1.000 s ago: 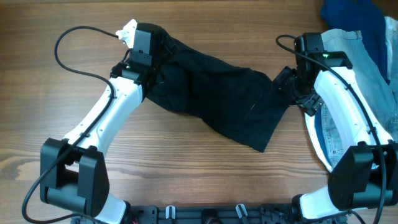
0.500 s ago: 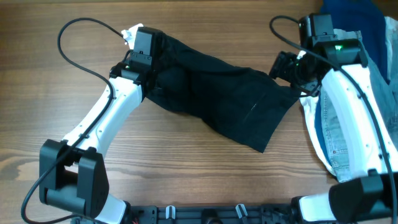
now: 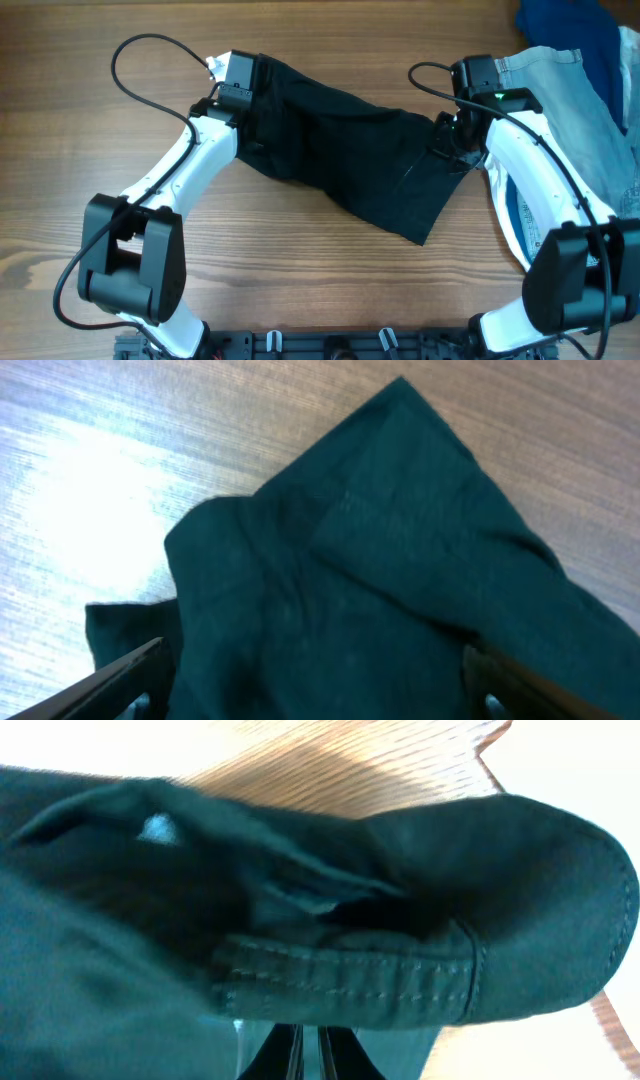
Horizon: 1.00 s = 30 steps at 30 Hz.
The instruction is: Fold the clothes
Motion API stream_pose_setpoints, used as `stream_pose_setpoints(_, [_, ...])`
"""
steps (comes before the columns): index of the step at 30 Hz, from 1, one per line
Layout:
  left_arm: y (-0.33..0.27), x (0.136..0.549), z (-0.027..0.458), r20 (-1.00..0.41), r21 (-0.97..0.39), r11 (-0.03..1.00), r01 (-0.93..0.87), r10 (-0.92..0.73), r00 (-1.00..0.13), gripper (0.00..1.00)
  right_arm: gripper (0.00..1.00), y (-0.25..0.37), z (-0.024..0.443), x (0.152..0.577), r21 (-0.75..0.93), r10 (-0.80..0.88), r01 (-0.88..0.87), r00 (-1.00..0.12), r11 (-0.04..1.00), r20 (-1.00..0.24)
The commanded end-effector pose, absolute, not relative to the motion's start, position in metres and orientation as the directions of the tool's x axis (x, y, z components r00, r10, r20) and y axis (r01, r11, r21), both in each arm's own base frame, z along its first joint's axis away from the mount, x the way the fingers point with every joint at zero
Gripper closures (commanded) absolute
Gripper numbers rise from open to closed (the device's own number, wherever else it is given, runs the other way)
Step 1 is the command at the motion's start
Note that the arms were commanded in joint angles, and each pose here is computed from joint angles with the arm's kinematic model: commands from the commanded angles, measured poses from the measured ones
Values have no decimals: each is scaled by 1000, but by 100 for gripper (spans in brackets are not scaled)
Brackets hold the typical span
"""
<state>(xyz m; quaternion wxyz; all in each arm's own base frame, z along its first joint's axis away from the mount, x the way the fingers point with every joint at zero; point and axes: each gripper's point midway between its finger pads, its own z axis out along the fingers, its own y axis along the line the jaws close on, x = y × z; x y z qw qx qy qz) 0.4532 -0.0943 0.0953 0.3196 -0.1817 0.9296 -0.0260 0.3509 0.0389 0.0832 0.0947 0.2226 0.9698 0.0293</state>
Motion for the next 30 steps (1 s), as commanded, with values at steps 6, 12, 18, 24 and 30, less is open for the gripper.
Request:
stream_pose_setpoints(6, [-91,474,113,-648,-200,926,-321,-371,-665,0,90,27,31,368,99,488,479,-863,872,-131])
stream_pose_setpoints(12, [-87,484,105,-653,-214,921,-324,-382,-654,0,64,33,-3,366,93,485,479,-873,873,-57])
stream_pose_setpoints(18, [-94,490,85,-595,-283,921,-267,-387,-704,10,22,38,-7,364,112,483,477,-875,871,-29])
stream_pose_setpoints(24, [-92,477,60,-542,-227,936,-269,-351,-764,56,13,41,-7,363,125,466,460,-884,879,-22])
stream_pose_setpoints(30, [-87,458,24,-449,-162,942,-295,-336,-828,95,5,41,-6,361,120,460,455,-888,882,-15])
